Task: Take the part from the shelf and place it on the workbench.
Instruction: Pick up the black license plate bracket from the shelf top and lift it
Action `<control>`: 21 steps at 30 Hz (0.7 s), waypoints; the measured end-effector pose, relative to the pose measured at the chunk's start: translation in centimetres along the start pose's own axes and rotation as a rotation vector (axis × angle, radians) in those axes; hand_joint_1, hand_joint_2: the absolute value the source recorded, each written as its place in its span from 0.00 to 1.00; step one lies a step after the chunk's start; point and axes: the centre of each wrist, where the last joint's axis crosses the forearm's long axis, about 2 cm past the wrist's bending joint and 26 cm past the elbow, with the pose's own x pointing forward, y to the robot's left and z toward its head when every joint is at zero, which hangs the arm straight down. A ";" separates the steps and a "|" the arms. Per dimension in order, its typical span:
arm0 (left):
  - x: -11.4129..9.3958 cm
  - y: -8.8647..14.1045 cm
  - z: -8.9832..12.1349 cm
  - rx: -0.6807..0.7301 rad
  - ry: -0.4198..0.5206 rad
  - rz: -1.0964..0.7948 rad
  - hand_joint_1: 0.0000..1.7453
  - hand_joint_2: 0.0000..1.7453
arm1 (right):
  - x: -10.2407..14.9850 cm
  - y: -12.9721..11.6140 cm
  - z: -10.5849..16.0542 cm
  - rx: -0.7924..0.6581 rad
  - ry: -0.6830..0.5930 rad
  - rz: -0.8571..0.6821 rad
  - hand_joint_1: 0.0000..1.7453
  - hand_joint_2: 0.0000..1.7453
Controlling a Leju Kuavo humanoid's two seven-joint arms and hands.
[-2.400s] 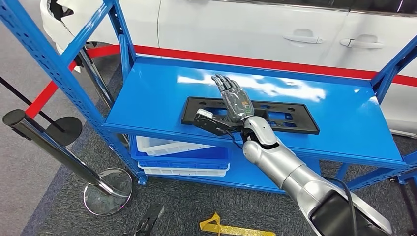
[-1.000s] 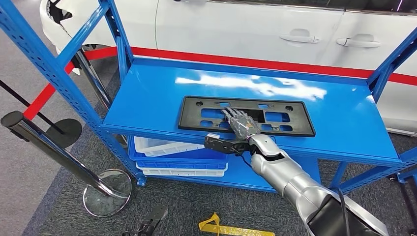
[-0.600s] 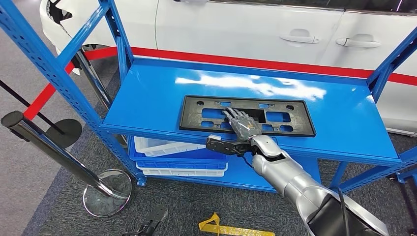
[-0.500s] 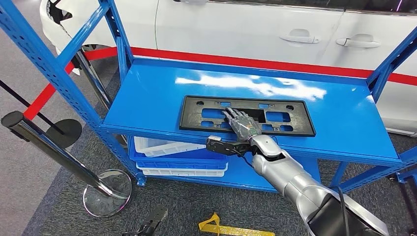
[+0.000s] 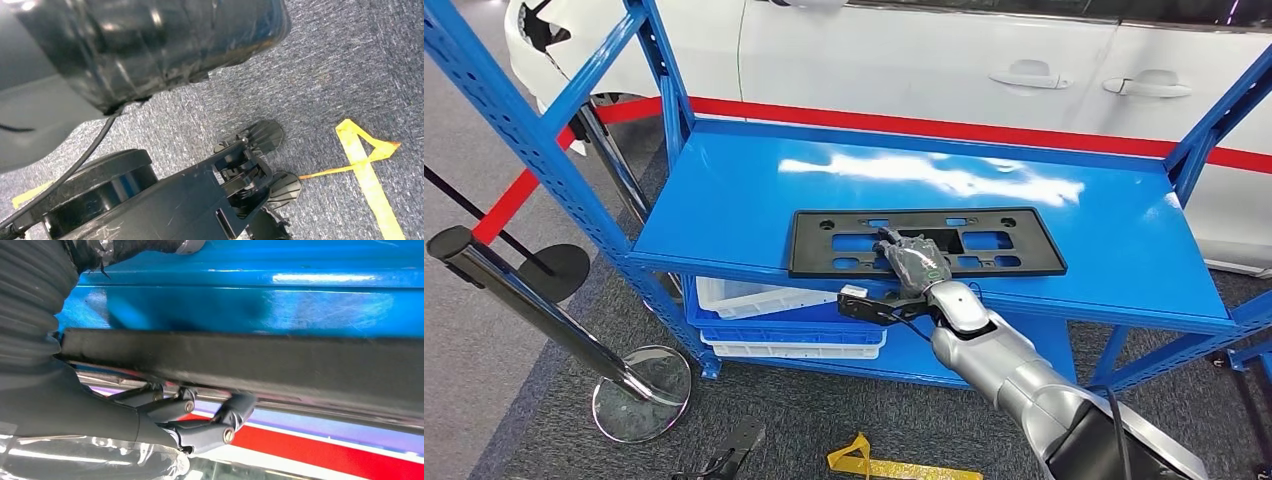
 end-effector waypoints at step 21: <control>0.0 0.2 0.0 0.103 -0.046 -0.138 0.00 0.00 | 0.6 1.2 1.6 -0.270 -0.065 0.045 1.00 1.00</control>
